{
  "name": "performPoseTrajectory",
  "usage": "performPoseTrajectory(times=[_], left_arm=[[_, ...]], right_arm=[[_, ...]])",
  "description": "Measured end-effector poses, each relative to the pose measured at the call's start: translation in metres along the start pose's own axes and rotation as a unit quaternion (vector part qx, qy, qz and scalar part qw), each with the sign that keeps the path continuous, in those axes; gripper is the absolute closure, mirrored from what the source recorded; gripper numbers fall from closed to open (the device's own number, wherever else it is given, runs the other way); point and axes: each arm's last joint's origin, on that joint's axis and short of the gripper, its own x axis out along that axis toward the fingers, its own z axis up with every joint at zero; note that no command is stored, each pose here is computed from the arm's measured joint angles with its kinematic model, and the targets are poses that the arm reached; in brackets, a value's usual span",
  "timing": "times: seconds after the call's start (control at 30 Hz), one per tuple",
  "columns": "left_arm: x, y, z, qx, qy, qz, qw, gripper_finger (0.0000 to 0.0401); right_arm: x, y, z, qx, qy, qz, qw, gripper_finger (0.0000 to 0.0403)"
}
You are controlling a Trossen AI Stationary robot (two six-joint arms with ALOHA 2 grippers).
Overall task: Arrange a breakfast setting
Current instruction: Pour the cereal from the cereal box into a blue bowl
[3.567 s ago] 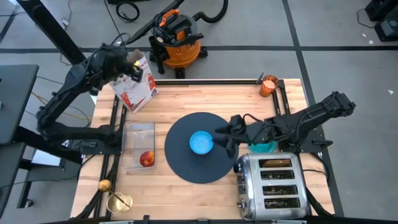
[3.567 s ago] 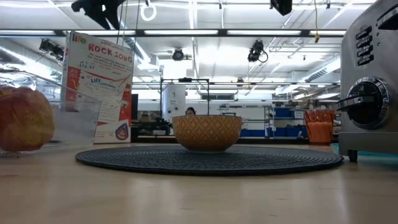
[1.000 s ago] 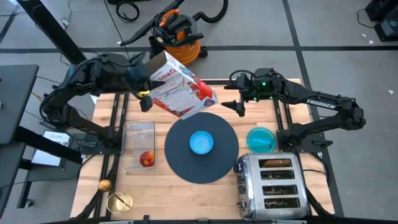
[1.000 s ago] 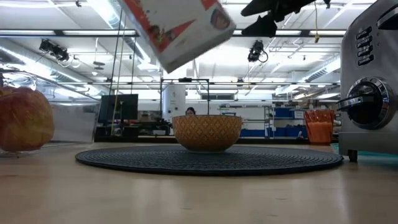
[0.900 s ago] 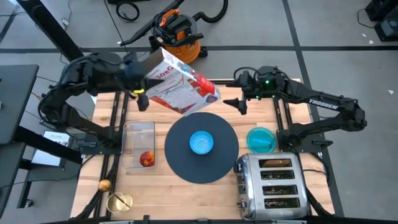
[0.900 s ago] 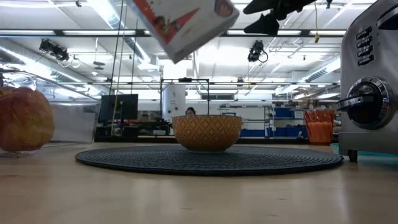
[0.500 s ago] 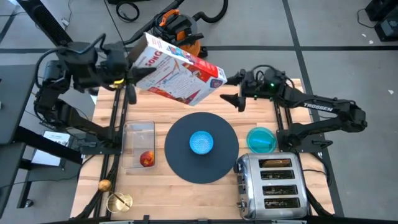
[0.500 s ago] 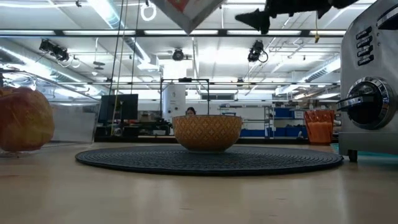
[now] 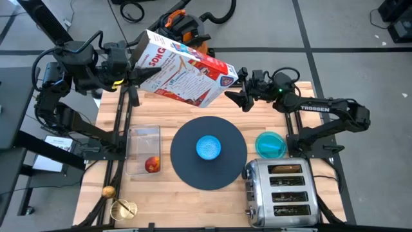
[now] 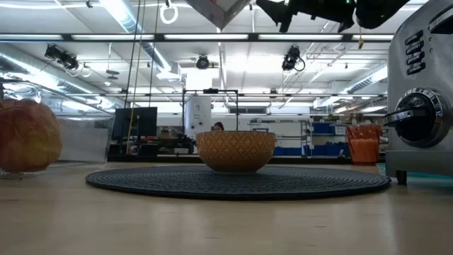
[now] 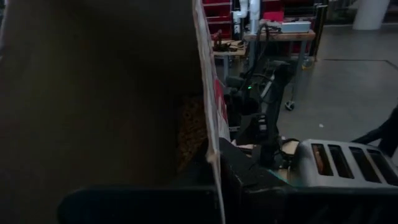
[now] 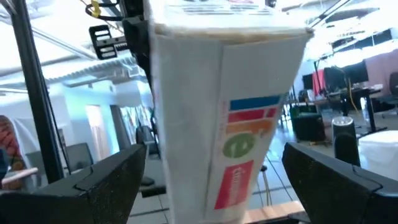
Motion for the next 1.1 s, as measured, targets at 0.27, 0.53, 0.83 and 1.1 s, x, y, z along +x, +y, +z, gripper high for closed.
performPoseTrajectory(times=[0.27, 0.53, 0.83, 1.1], left_arm=[[0.000, -0.003, 0.002, 0.000, -0.008, -0.028, 1.000, 0.0400], [0.005, -0.007, 0.005, -0.003, -0.025, -0.038, 0.999, 0.0400], [0.036, -0.016, 0.003, -0.004, -0.020, -0.040, 0.999, 0.0400], [0.039, -0.016, 0.009, -0.009, -0.054, -0.045, 0.998, 0.0400]], right_arm=[[0.003, 0.001, 0.002, -0.003, -0.036, 0.031, 0.999, 0.0021], [0.005, 0.009, 0.017, -0.008, -0.094, 0.059, 0.994, 0.0021], [0.014, 0.019, 0.034, -0.005, -0.113, 0.083, 0.990, 0.0022], [0.015, 0.018, 0.029, 0.020, -0.088, 0.084, 0.992, 0.0032]])
